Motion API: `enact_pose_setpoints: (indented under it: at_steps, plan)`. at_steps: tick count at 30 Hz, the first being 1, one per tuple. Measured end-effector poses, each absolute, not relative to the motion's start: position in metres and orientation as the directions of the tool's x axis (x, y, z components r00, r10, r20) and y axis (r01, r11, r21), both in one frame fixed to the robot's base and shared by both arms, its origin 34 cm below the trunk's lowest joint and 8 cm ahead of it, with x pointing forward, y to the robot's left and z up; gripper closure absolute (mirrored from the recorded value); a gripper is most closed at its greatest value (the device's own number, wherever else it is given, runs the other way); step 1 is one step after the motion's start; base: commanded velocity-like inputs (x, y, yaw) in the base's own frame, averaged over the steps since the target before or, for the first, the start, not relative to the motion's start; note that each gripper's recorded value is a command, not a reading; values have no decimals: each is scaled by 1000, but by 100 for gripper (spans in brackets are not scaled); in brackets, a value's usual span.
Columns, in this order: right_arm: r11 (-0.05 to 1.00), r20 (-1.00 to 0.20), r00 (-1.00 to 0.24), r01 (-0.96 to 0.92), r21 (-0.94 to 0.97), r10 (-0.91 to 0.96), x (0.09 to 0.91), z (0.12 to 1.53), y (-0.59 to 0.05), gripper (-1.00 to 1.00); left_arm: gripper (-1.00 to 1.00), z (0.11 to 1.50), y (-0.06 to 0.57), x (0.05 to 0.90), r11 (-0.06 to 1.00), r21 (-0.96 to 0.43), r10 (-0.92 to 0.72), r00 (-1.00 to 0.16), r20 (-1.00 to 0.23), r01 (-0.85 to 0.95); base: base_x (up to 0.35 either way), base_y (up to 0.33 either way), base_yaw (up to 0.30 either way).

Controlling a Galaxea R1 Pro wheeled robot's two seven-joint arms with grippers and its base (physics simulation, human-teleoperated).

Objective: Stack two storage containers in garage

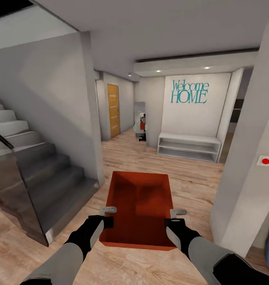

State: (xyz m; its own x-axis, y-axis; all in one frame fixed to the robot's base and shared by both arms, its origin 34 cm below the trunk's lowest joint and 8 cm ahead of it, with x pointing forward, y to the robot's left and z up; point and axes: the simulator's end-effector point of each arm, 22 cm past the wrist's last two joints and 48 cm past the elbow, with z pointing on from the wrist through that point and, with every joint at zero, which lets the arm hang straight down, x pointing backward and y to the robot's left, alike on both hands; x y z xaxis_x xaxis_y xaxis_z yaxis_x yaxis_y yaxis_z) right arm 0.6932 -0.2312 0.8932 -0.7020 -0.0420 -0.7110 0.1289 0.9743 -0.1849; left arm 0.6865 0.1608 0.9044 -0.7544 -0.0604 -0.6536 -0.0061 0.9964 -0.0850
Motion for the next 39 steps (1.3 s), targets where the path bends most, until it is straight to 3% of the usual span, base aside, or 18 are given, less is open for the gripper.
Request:
enact_pose_setpoints:
  at_steps: [39]
  plan:
    - [972,-707,-706,133,-192,-42,691,891,-233,100,100,898,160,683,996,-93,-64,-758,-649,-5,322,0,0]
